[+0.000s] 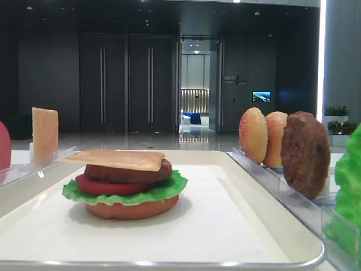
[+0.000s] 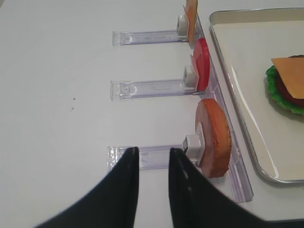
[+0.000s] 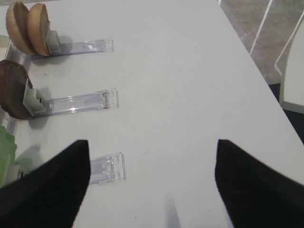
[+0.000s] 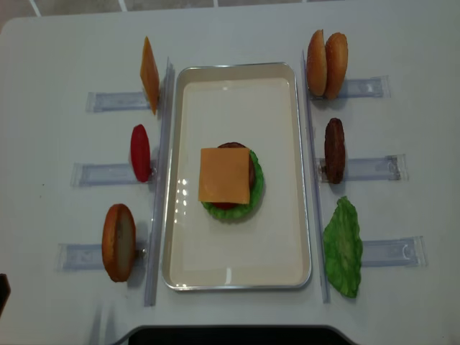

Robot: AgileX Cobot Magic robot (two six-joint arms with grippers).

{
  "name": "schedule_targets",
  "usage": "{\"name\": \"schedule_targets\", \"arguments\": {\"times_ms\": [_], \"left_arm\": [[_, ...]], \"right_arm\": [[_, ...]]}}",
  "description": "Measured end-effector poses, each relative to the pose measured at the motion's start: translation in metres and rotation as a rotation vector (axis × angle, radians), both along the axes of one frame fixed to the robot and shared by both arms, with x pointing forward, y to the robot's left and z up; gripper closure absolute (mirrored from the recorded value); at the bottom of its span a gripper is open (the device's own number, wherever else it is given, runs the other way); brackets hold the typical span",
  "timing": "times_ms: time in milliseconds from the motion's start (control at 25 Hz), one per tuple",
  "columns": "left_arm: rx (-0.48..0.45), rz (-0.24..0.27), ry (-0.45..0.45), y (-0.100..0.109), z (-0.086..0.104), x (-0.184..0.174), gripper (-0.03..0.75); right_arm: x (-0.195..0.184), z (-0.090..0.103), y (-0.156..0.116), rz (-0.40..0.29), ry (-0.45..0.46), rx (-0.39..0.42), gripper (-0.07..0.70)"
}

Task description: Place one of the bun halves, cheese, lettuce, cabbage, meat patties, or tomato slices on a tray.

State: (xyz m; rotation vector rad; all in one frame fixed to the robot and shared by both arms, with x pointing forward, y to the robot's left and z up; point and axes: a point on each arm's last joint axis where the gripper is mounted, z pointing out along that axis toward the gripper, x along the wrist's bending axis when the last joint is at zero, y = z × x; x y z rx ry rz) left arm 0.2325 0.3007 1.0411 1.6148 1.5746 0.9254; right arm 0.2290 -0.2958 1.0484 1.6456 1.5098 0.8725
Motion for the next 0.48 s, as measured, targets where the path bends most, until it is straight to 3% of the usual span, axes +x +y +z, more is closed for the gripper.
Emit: {"name": "schedule_targets", "arguments": {"times_ms": [480], "left_arm": [[0.000, 0.000, 0.000, 0.0000, 0.0000, 0.0000, 0.566]], "right_arm": [[0.0000, 0.0000, 0.0000, 0.000, 0.000, 0.000, 0.113]]}}
